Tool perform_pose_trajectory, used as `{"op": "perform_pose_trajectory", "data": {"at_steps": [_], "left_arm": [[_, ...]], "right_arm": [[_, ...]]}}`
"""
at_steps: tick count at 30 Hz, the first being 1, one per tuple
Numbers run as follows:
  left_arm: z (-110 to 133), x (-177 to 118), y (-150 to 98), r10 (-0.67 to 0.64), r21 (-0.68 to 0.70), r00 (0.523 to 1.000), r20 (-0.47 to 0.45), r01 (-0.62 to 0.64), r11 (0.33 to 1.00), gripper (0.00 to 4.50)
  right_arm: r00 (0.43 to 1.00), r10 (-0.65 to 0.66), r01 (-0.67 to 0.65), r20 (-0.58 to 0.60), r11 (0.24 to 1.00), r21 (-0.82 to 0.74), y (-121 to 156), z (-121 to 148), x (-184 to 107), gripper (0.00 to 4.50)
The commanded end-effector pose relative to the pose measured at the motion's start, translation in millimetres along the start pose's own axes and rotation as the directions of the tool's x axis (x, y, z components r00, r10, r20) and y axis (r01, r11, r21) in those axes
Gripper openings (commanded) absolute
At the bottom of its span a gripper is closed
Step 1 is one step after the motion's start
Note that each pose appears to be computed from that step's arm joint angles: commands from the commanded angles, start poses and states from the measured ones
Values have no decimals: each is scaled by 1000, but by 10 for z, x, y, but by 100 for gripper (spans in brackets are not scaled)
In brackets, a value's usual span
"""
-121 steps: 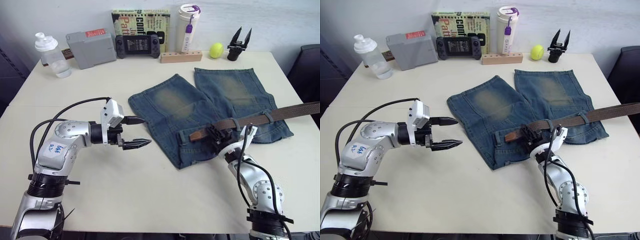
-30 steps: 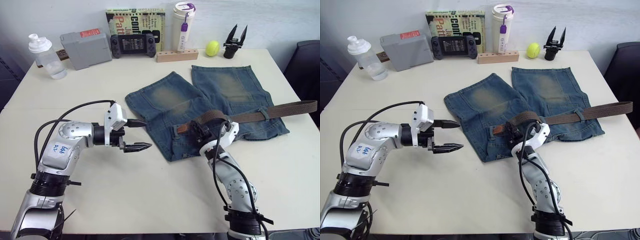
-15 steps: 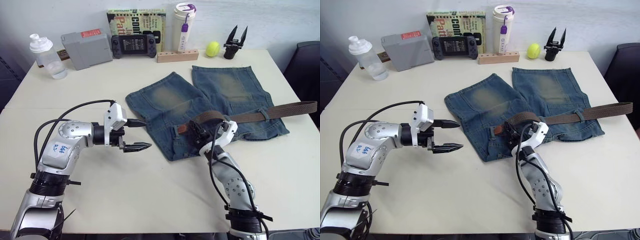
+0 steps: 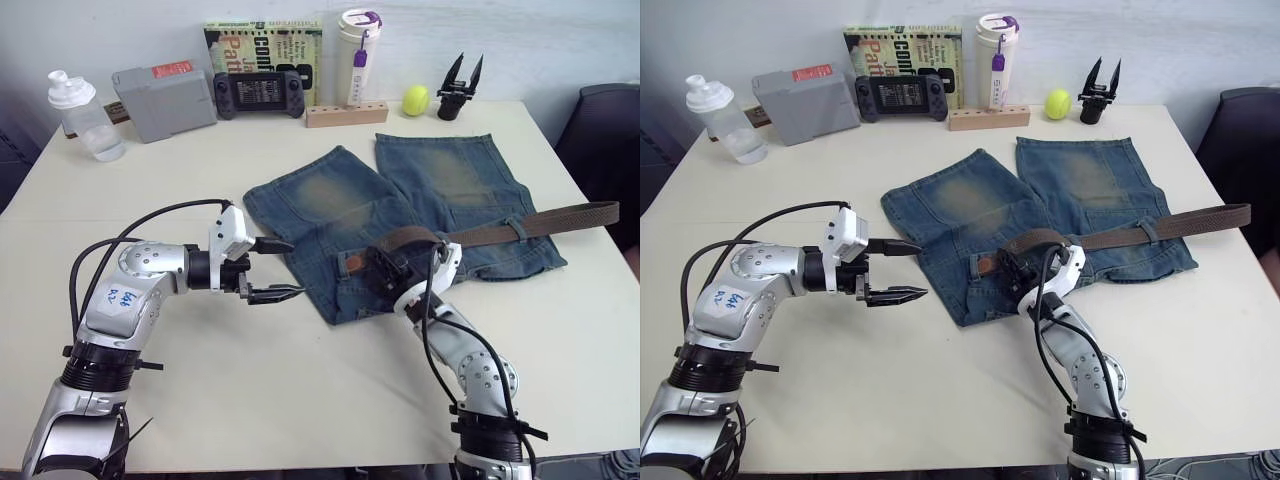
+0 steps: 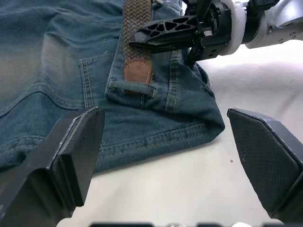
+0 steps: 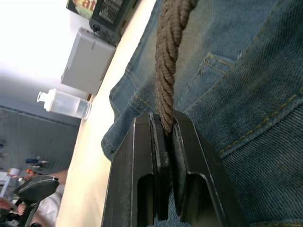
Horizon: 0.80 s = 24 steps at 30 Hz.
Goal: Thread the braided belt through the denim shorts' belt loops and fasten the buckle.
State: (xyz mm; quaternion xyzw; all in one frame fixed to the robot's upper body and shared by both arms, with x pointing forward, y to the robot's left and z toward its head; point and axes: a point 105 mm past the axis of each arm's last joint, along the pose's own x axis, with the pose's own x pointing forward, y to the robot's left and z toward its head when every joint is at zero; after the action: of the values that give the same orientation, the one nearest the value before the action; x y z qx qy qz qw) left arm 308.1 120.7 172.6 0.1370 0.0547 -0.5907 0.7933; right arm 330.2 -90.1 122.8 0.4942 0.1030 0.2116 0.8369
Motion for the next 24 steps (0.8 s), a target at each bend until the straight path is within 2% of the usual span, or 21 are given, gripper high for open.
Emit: {"op": "perform_pose_trajectory", "data": {"at_steps": [1, 3, 6, 8, 14, 20, 24], "left_arm": [[89, 15, 3, -2, 43, 1000, 12, 2, 999, 450], [87, 18, 1, -2, 43, 1000, 12, 1, 999, 450], [79, 23, -4, -2, 46, 1000, 7, 1, 999, 450], [77, 25, -9, -2, 48, 1000, 5, 1, 999, 450], [78, 40, -29, -6, 49, 1000, 8, 6, 999, 450], [73, 69, -38, -19, 51, 1000, 7, 19, 999, 450], [58, 75, -28, -23, 53, 1000, -1, 23, 998, 450]], "right_arm": [[988, -77, 85, -132, 995, 53, -162, -296, 66, 2], [981, -75, 79, -180, 997, 17, -125, -371, 112, 2], [946, -80, 50, -313, 994, -102, -94, -596, 133, 2], [936, -86, 49, -342, 992, -115, -109, -641, 115, 2], [926, -99, 53, -365, 989, -135, -160, -673, 82, 2], [927, -99, 17, -361, 974, -224, -131, -683, 174, 2], [950, -42, -2, -309, 990, -142, -15, -623, 252, 2]]}}
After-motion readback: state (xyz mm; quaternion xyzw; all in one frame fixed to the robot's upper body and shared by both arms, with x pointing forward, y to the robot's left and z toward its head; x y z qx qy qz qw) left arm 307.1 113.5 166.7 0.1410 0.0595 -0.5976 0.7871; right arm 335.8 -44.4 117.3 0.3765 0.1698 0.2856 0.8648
